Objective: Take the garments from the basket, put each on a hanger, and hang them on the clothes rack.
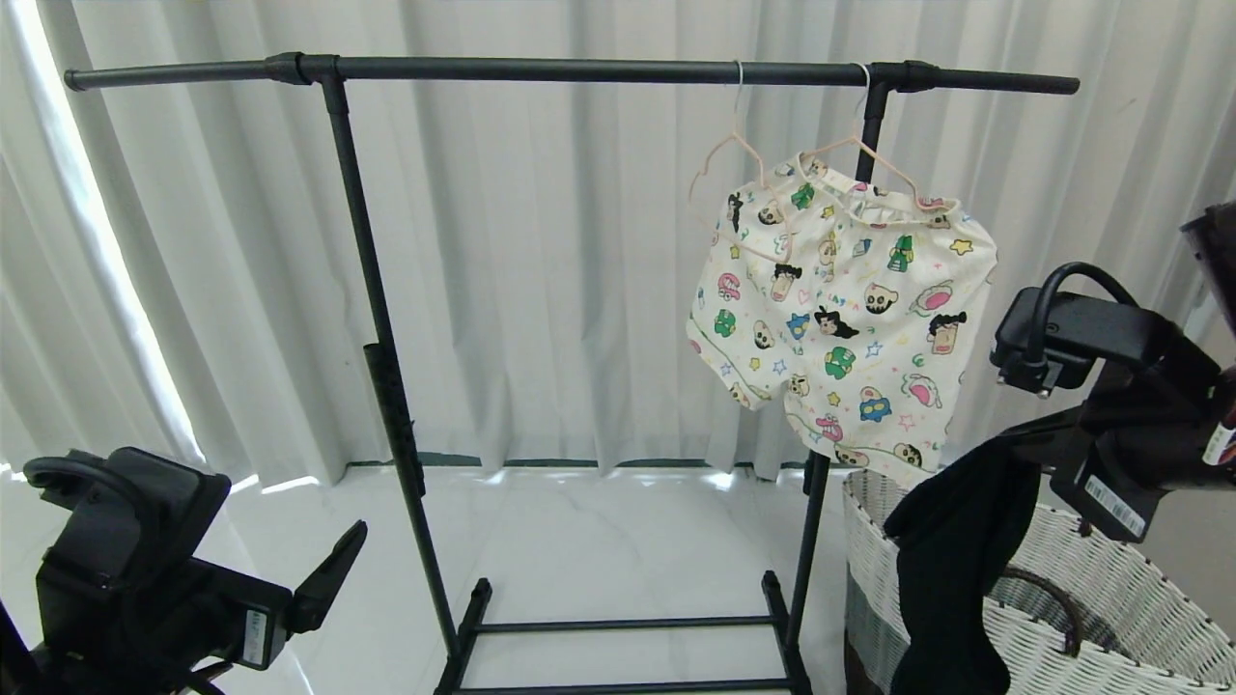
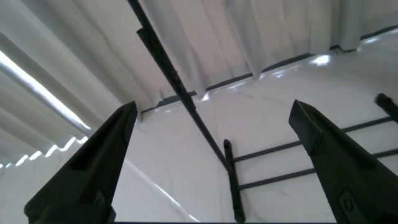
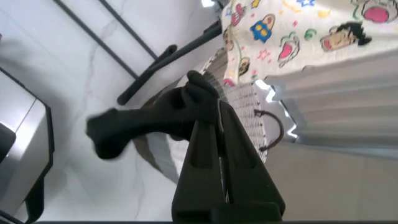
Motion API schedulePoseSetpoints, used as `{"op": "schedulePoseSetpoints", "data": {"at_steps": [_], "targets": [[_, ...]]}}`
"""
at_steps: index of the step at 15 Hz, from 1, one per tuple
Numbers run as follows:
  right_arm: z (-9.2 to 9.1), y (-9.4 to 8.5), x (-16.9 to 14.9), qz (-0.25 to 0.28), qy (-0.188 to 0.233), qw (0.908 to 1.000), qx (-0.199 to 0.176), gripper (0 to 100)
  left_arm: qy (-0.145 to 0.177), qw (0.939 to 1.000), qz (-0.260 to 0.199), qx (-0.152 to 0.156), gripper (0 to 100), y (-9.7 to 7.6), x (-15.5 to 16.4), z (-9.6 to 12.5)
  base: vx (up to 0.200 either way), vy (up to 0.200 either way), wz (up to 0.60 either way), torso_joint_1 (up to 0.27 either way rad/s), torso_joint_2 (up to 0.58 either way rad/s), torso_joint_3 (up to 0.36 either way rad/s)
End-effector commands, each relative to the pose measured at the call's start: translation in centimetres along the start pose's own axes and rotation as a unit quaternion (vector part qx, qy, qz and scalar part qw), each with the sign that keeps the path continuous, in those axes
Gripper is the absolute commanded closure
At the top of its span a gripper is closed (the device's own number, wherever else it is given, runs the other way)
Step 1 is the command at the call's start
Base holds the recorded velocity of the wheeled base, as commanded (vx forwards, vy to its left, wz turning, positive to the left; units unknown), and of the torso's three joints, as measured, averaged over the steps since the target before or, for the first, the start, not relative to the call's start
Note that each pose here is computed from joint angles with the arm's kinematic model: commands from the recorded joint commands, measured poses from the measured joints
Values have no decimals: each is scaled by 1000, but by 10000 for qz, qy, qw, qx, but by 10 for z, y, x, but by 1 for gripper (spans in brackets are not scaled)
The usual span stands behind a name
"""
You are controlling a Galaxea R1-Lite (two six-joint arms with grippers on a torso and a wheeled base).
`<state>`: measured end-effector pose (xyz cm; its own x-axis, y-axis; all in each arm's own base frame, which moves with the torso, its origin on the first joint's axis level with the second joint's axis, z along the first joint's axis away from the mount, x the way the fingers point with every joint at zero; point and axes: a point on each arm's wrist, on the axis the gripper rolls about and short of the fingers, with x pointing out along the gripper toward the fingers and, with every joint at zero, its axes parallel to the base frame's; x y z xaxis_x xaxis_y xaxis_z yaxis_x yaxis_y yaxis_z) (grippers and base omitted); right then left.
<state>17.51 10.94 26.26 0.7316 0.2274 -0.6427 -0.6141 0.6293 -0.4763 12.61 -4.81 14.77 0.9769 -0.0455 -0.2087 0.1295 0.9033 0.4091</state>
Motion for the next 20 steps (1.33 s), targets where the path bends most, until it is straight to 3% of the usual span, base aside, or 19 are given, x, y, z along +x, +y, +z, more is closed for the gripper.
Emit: {"op": "schedulePoseSetpoints", "data": {"at_steps": [1,3,4,5,6,11,12,13,14,19,20], "targets": [[4,4,3,105,-44,9999,-22,100,-446,9975,-553,-70,0,-11,-5,15,0,0,0,0,0,0],[15,11,5,556,-442,9974,155,100,-899,9863,-1350,-302,0,-24,-9,34,0,0,0,0,0,0],[26,17,8,795,-620,9946,256,100,-1284,9673,-2111,-575,0,-37,-11,55,0,0,0,0,0,0],[33,19,11,854,-689,9936,278,100,-1412,9556,-2492,-698,0,-46,-10,68,0,0,0,0,0,0],[41,23,15,931,-803,9921,256,100,-1357,9497,-2735,-698,0,-60,-5,75,0,0,0,0,0,0],[62,30,27,1375,-1160,9834,219,100,-763,9391,-3334,-327,0,-120,20,75,0,0,0,0,0,0],[63,31,24,1424,-1239,9818,201,100,-719,9338,-3470,-495,0,-133,23,82,0,0,0,0,0,0],[63,33,20,1464,-1311,9803,204,100,-663,9250,-3632,-892,0,-148,24,93,0,0,0,0,0,0],[64,36,14,1526,-1369,9784,267,100,-547,9205,-3683,-1184,0,-162,27,98,0,0,0,0,0,0],[68,44,11,1815,-1518,9709,370,100,152,9252,-3692,-867,0,-220,59,72,0,0,0,0,0,0],[68,44,11,1823,-1519,9707,376,100,297,9272,-3617,-930,0,-226,70,68,0,0,0,0,0,0]]}}
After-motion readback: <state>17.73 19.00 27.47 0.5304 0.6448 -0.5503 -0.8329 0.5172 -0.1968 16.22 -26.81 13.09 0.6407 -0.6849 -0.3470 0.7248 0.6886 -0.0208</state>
